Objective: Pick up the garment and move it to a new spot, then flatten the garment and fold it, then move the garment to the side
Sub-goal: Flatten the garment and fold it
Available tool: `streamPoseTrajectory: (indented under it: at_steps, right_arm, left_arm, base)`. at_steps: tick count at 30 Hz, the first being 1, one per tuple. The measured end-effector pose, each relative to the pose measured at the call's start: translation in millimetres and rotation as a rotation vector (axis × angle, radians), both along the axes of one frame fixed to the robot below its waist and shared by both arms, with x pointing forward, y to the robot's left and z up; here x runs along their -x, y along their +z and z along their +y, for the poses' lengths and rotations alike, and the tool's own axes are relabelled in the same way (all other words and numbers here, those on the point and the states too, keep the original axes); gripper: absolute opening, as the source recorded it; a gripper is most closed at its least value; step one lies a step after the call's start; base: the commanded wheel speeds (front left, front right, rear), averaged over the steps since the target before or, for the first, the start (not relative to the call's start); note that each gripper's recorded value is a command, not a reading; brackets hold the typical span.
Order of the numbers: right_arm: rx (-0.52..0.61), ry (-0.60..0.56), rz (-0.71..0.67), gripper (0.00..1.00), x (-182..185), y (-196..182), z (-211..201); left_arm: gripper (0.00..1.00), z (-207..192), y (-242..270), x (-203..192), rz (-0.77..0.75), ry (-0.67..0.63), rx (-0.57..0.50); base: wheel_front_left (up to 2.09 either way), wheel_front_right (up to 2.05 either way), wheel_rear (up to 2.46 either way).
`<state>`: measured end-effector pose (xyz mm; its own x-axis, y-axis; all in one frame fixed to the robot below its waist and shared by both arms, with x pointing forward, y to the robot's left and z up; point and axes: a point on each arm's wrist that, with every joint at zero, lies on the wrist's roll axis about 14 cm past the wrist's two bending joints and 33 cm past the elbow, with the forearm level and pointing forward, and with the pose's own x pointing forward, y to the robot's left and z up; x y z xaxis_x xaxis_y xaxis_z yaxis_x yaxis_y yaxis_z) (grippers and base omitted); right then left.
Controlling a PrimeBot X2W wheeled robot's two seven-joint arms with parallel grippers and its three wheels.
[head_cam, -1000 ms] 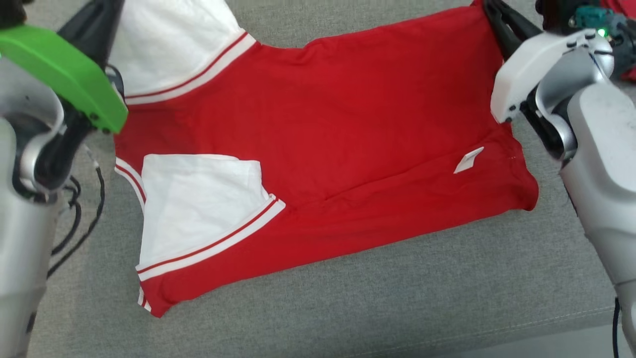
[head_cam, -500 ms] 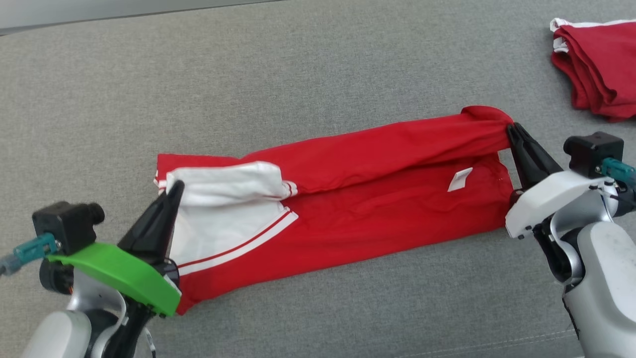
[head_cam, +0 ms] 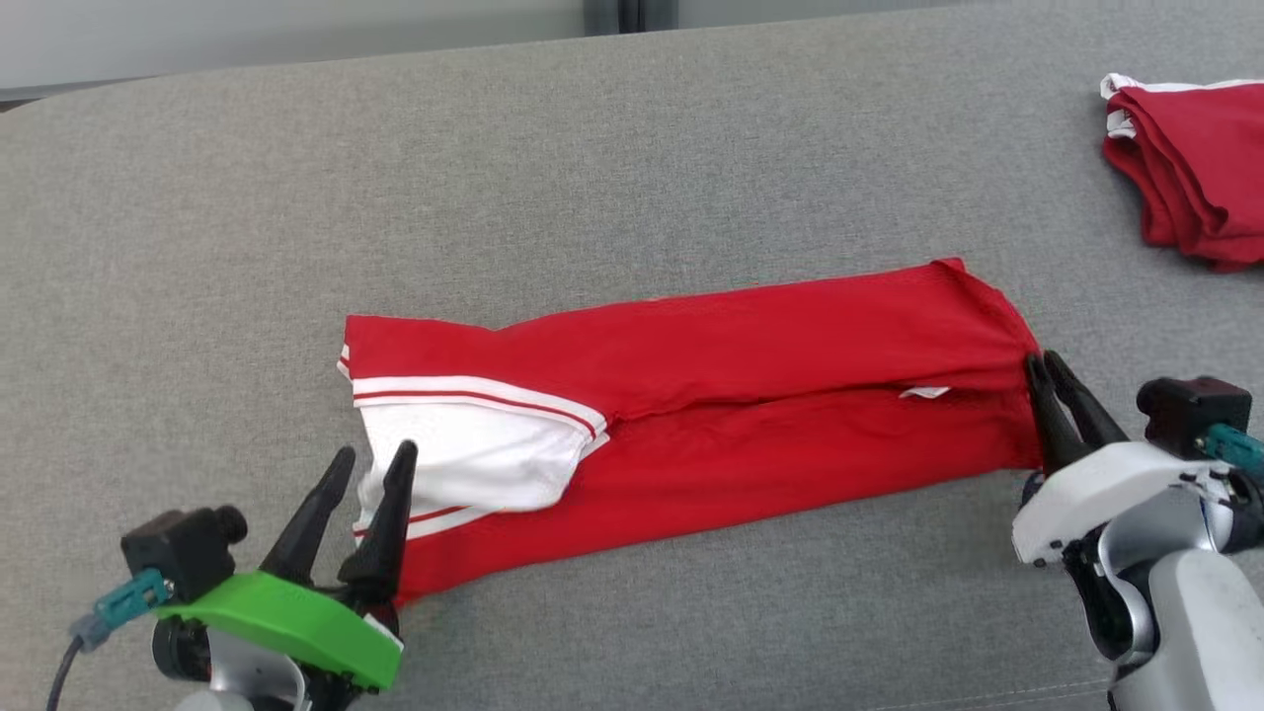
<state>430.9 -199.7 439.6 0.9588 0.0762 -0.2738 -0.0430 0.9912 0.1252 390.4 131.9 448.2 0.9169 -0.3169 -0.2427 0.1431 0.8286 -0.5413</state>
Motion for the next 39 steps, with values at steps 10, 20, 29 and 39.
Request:
streamPoseTrajectory:
  at_steps: [10, 20, 29, 39]
  right_arm:
    - [-0.017, -0.101, -0.015, 1.0, 23, -3, -19]
    - [0.03, 0.004, 0.019, 1.0, -4, 4, 5]
    - [0.059, 0.04, 0.25, 1.0, -10, -48, 5]
    - [0.0, 0.086, 0.358, 0.25, -9, -71, 25]
  left_arm:
    - [1.0, 26, 21, 22, -0.107, 0.157, -0.035]
    - [1.0, 22, 24, 29, -0.133, 0.177, -0.072]
    - [1.0, 30, 21, 31, -0.125, 0.227, -0.066]
    - [1.0, 48, 18, 34, -0.107, 0.274, -0.084]
  base:
    - [0.0, 0.0, 0.0]
    - [0.0, 0.0, 0.0]
    - [0.0, 0.0, 0.0]
    - [0.0, 0.0, 0.0]
